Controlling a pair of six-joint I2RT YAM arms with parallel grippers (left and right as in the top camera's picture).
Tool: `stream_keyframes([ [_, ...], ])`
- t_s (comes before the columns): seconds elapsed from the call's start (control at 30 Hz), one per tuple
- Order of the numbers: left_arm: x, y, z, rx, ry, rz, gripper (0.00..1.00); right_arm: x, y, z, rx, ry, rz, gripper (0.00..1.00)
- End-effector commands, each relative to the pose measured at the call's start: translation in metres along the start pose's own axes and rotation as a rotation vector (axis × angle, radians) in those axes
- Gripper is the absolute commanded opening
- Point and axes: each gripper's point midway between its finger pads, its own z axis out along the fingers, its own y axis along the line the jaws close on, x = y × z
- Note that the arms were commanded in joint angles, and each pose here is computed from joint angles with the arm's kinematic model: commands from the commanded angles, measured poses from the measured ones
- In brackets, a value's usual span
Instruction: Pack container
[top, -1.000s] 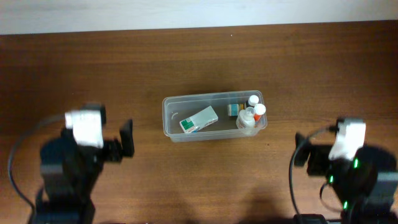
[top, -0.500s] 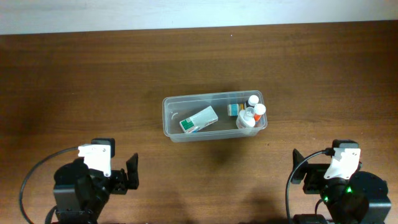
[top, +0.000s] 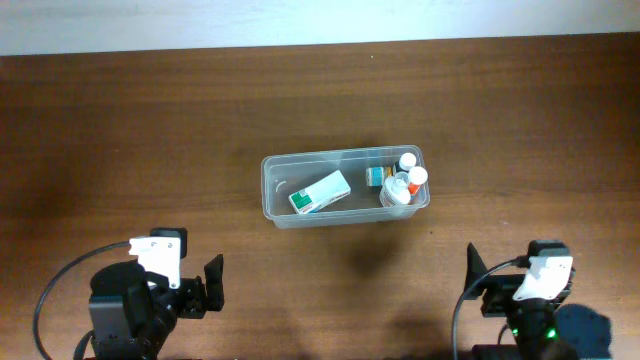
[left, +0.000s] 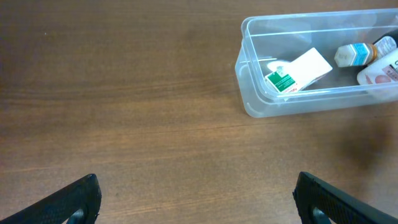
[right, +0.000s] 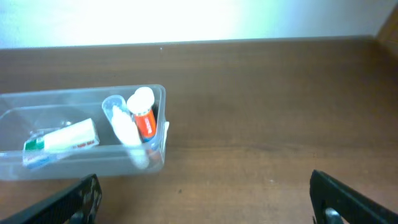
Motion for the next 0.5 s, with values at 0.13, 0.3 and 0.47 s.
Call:
stream_keyframes([
  [0.13, 0.000, -0.001, -0.001, 0.006, -0.004, 0.009, 0.99, 0.016, 0.006, 0.039, -0.041, -0.159, -0.077, 0.98],
  [0.3, 0.000, -0.001, -0.001, 0.006, -0.004, 0.009, 0.99, 0.006, -0.001, 0.060, -0.002, -0.317, -0.101, 0.98],
  [0.47, 0.000, -0.001, -0.001, 0.006, -0.004, 0.009, 0.99, 0.031, 0.002, 0.082, -0.027, -0.338, -0.104, 0.98],
])
